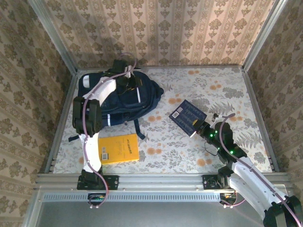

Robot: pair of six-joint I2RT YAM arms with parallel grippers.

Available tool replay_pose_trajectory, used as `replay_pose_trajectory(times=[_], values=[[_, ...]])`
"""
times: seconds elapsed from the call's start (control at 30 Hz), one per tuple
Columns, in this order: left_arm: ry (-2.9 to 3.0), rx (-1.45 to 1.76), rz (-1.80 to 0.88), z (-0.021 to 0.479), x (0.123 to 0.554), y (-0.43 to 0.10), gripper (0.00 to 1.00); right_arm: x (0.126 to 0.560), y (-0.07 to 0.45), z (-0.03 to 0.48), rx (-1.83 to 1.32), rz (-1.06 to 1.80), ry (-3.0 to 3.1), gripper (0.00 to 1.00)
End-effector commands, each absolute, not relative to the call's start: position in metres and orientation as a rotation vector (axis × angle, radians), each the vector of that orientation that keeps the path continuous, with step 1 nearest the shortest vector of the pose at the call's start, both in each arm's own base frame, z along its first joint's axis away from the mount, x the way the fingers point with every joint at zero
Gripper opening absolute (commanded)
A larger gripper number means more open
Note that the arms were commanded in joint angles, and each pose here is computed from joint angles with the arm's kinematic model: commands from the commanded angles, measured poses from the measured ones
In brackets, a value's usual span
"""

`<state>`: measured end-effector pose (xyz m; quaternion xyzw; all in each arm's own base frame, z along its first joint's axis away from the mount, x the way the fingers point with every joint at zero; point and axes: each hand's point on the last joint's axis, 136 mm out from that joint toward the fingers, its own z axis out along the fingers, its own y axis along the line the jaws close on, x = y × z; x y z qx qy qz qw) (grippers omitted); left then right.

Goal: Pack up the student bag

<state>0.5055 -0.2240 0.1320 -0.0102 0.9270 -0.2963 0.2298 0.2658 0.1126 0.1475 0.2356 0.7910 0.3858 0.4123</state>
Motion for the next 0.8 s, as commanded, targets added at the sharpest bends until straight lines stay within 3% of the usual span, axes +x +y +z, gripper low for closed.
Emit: replay_pose_trajectory(times=[0.0,0.17,0.43,0.47,0.6,0.77], values=[[2.516,0.013,-0.840,0.142,0.514,-0.228,0.32,0.270,0.119,0.160,0.574,1.041,1.937,0.00],[2.529,0.013,-0.854,0.134,0.515,-0.232,0.27,0.271,0.119,0.160,0.576,1.039,1.936,0.00],[2.604,0.016,-0.820,0.110,0.514,-0.240,0.30,0.269,0.118,0.160,0.578,1.039,1.938,0.00],[2.608,0.017,-0.812,0.108,0.515,-0.240,0.28,0.269,0.118,0.161,0.577,1.039,1.936,0.00],[2.619,0.055,-0.783,0.113,0.515,-0.246,0.00,0.266,0.115,0.161,0.559,1.008,1.945,0.00],[2.578,0.207,-0.761,0.151,0.504,-0.272,0.00,0.261,0.108,0.174,0.483,0.899,1.975,0.00]])
